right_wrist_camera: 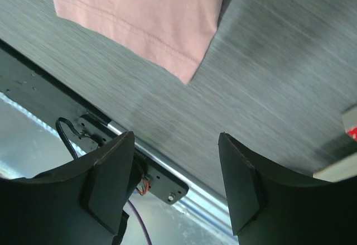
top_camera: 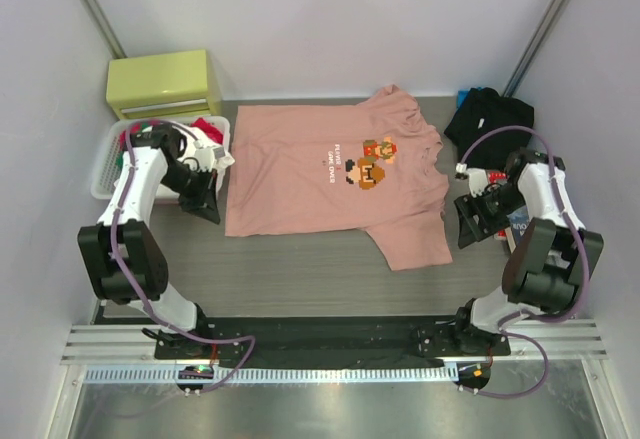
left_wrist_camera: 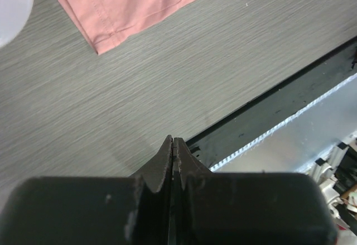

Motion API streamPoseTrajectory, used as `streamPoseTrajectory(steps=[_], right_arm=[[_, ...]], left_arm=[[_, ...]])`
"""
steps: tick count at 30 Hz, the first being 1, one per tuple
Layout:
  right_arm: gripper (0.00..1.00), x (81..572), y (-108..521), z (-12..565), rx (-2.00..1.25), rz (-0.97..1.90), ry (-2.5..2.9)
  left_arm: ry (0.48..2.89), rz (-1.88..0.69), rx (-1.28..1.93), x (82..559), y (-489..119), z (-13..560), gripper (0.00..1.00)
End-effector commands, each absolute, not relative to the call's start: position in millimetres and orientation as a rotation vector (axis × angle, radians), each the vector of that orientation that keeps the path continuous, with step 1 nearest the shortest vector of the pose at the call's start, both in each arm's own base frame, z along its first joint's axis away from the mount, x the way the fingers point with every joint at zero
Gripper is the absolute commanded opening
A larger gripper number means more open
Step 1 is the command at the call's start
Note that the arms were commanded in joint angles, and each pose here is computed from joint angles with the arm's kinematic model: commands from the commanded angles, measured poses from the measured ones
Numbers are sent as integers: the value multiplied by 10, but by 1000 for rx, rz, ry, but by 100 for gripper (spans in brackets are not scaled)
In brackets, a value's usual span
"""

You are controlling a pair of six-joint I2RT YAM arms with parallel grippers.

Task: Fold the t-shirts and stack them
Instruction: Fold the flattened tshirt in 1/3 of the way

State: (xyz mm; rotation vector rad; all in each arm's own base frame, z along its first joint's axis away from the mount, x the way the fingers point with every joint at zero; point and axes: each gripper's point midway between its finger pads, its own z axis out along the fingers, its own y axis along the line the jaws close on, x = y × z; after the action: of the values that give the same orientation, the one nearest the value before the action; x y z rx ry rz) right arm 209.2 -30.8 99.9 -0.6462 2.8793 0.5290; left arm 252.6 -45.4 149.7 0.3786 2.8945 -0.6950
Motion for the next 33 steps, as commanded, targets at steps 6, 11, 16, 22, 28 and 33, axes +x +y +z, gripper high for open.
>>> streamPoseTrajectory(steps=[6, 11, 16, 22, 28, 33], right_arm=[[71, 2073, -205, 959, -640, 737, 2809], [71, 2160, -186, 729, -613, 825, 2822], [70, 2204, -190, 476, -577, 892, 2859], [67, 2242, -103, 291, -515, 1031, 2867], [68, 2241, -65, 209, -482, 1069, 2865], [66, 2172, 9, 78, -466, 1124, 2881]], left_arm=[[2859, -781, 361, 2470, -480, 1690, 0], [2867, -764, 345, 2501, -460, 1681, 0], [2876, -739, 339, 2521, -433, 1652, 0], [2877, -742, 332, 2540, -435, 1619, 0], [2888, -731, 337, 2555, -414, 1573, 0], [2882, -738, 333, 2568, -419, 1569, 0]])
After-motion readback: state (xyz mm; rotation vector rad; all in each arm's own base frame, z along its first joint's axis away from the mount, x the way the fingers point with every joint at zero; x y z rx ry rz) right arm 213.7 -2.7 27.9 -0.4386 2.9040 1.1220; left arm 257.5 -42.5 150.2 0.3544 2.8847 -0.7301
